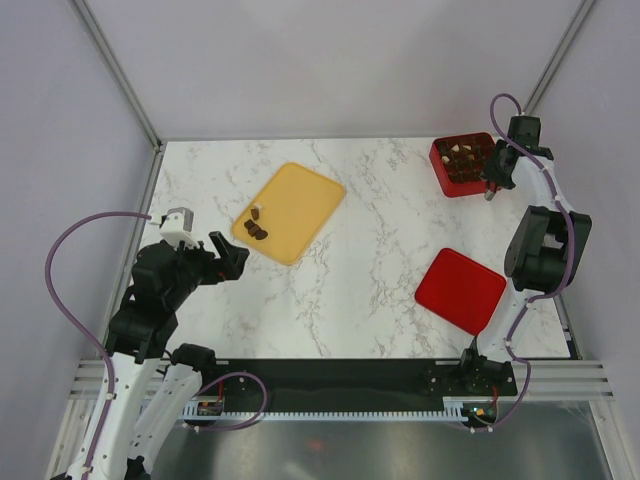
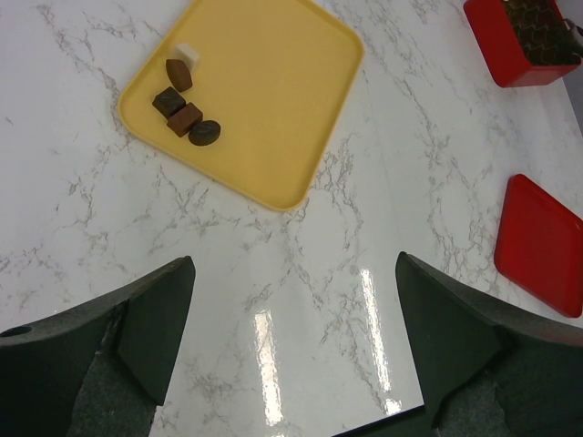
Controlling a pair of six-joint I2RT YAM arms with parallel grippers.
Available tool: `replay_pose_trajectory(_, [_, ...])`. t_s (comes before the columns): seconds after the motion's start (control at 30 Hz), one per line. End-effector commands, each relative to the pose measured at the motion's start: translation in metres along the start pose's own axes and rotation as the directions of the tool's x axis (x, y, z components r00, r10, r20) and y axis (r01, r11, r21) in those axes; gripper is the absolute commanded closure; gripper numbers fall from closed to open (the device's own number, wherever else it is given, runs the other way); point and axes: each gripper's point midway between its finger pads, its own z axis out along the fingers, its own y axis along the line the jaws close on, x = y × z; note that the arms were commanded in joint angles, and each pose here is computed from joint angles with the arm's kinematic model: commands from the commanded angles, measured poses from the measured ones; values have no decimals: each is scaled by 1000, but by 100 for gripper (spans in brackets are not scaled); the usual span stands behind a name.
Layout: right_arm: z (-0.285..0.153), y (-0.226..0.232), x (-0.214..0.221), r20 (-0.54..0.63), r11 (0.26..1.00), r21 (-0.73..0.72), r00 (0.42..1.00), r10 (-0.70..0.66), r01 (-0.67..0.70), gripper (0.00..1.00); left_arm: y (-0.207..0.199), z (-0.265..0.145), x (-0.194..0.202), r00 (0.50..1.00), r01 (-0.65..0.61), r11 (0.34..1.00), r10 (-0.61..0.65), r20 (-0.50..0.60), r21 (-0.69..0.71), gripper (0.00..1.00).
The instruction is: Pack the chocolate
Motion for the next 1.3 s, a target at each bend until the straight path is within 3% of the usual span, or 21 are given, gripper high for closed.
replay_pose_trajectory(0.0, [-19, 5, -31, 80, 999, -30, 997, 22, -20, 53, 1, 2, -5, 1000, -14, 1000, 14, 26, -2, 0])
replay_pose_trajectory(0.47, [-71, 37, -33, 142, 993, -111, 990, -24, 40, 53, 1, 1, -6, 999, -15, 1000, 15, 31, -3, 0])
replay_pose_trajectory(0.63, [-91, 96, -7, 168, 956, -228, 974, -150, 186, 53, 1, 1, -7, 999, -15, 1000, 15, 33, -1, 0])
replay_pose_trajectory(0.87, [-131, 213, 59, 236, 804, -477, 933, -273, 356, 53, 1, 1, -6, 999, -13, 1000, 13, 31, -2, 0])
replay_pose_trajectory(0.9, [-145, 239, 72, 267, 756, -525, 919, -291, 392, 53, 1, 1, -7, 999, -13, 1000, 13, 34, -2, 0])
replay_pose_trajectory(1.1, [-177, 315, 140, 293, 597, -666, 893, -342, 447, 53, 1, 1, -6, 999, -13, 1000, 13, 32, -1, 0])
replay_pose_trajectory(1.27, [-187, 363, 184, 302, 522, -703, 867, -396, 483, 52, 1, 1, -6, 999, -14, 1000, 14, 30, 0, 0])
